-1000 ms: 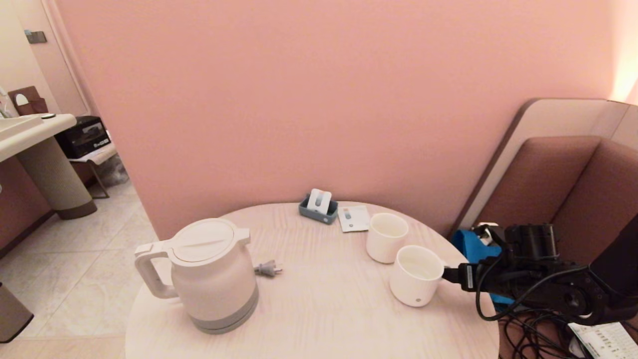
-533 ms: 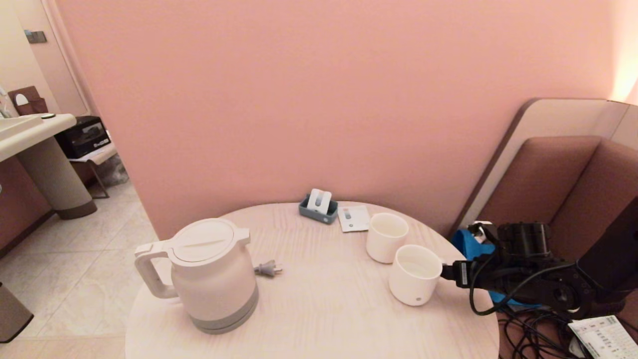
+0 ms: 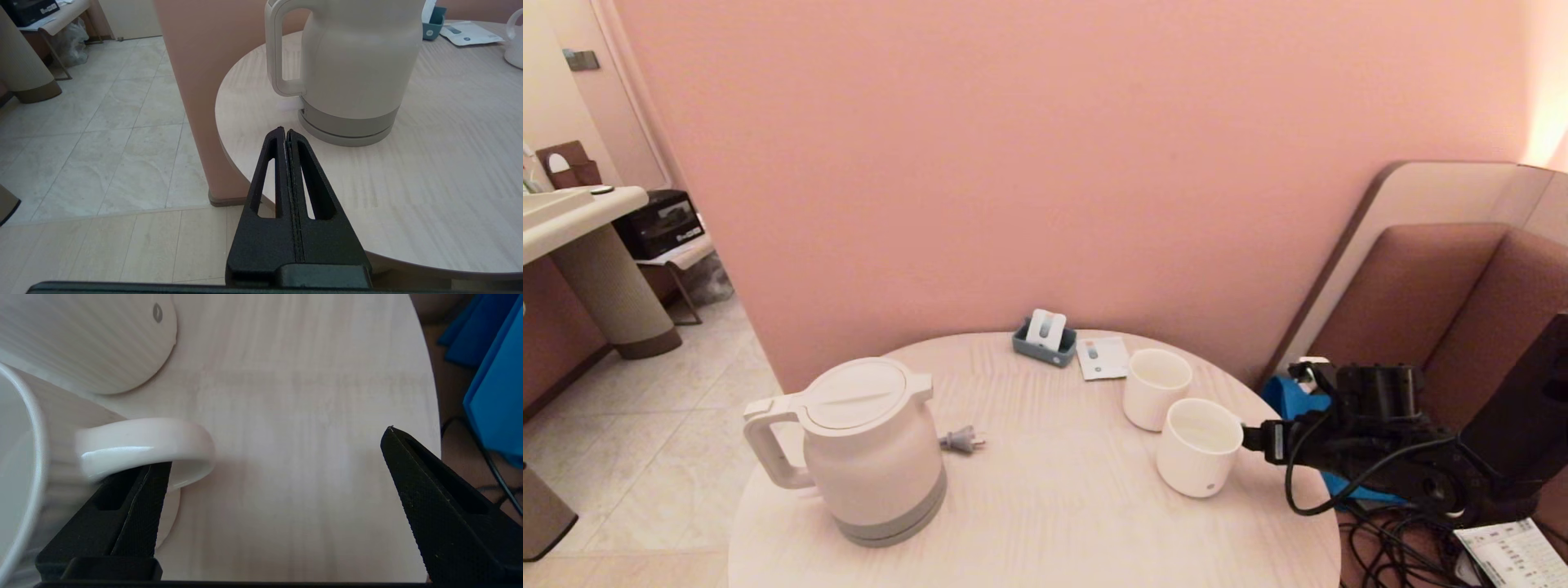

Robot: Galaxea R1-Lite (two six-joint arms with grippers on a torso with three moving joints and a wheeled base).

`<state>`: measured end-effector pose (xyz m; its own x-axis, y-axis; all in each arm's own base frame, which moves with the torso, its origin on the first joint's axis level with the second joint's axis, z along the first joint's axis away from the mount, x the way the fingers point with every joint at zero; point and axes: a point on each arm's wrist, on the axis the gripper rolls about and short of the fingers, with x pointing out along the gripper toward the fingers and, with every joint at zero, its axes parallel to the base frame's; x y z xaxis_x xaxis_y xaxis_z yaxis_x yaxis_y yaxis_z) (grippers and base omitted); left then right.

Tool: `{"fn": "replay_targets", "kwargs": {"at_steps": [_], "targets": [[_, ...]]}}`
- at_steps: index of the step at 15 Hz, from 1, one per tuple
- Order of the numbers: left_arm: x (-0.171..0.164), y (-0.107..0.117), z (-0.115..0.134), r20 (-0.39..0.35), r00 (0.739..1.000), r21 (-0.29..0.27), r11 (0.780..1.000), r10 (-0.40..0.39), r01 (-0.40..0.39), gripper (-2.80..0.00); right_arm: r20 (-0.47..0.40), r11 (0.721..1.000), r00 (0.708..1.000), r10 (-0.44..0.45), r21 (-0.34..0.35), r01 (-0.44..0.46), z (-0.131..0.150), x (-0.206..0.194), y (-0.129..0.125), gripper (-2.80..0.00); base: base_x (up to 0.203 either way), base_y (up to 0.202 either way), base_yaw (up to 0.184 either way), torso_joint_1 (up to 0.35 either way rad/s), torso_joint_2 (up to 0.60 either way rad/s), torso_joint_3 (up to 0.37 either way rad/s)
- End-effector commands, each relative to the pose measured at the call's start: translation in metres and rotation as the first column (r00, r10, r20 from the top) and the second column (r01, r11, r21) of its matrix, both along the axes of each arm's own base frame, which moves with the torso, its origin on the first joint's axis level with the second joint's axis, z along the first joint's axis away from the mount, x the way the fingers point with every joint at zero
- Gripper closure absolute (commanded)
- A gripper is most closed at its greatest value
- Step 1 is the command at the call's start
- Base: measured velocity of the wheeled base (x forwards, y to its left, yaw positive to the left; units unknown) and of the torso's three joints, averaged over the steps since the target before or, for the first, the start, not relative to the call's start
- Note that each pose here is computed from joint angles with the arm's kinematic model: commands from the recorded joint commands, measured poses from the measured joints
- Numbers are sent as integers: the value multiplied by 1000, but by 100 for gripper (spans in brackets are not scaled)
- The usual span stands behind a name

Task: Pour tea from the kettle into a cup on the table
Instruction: Pick up the cup

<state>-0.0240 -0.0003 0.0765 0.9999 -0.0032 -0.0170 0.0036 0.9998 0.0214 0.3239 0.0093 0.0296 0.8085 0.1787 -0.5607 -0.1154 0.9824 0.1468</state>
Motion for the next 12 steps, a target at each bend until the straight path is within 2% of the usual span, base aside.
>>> {"fn": "replay_targets", "kwargs": {"at_steps": [1, 3, 9, 12], "targets": [[0, 0, 0, 0, 1000, 0, 1000, 0, 0, 0, -1, 1000, 1000, 0, -5, 0, -13, -1, 1, -280, 0, 0, 0, 0, 0, 0], [0, 0, 0, 0, 1000, 0, 1000, 0, 0, 0, 14, 1000, 1000, 5, -25, -5, -20, -1, 4, -280, 0, 0, 0, 0, 0, 0], [0, 0, 0, 0, 1000, 0, 1000, 0, 0, 0, 22, 1000, 1000, 14, -21, -13, -19, -2, 7, -280, 0, 0, 0, 0, 0, 0], [0, 0, 0, 0, 1000, 0, 1000, 0, 0, 0, 68, 1000, 998, 14, -18, -13, -16, -3, 7, -280, 0, 0, 0, 0, 0, 0]]}}
